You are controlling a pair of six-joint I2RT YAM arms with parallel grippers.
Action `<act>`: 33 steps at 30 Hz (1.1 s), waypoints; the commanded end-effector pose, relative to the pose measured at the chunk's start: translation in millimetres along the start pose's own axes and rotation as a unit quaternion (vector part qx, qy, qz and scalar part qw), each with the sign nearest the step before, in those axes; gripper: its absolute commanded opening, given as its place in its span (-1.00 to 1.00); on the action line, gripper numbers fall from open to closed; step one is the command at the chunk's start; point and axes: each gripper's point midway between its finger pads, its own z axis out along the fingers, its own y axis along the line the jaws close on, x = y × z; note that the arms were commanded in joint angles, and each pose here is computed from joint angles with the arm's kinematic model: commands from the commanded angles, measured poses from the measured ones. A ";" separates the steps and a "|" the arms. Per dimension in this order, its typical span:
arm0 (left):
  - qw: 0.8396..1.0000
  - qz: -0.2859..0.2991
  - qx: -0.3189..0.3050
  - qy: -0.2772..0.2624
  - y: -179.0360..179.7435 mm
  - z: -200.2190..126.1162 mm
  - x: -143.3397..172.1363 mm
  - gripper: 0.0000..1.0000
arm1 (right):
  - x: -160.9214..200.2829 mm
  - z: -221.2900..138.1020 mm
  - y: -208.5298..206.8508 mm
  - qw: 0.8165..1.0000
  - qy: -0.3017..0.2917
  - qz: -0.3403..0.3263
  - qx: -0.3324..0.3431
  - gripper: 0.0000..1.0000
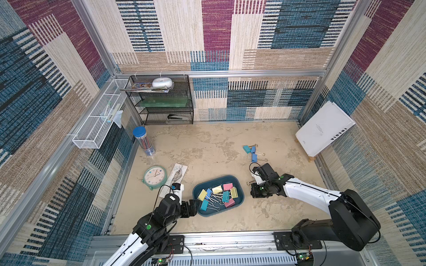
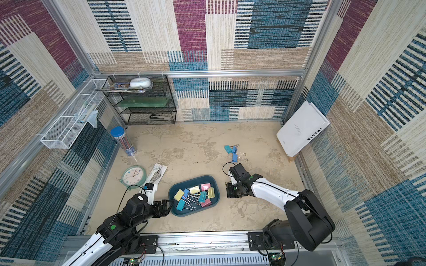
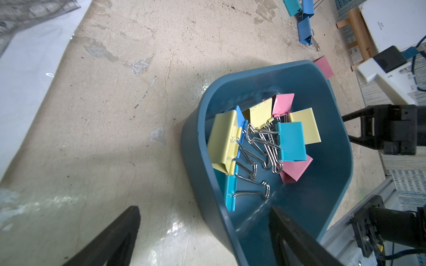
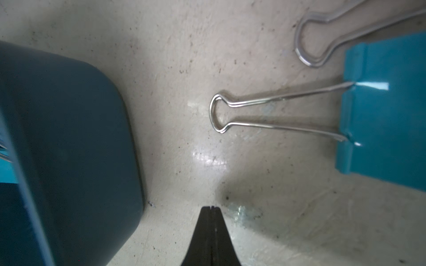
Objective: Put the binder clips in the storage box
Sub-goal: Adjust the binder clip at the center of the board.
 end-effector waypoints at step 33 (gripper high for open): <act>1.000 0.002 0.002 0.001 0.4 0.3 1.6 0.82 | -102.1 -41.8 -16.8 0.993 -0.113 0.021 0.004 0.39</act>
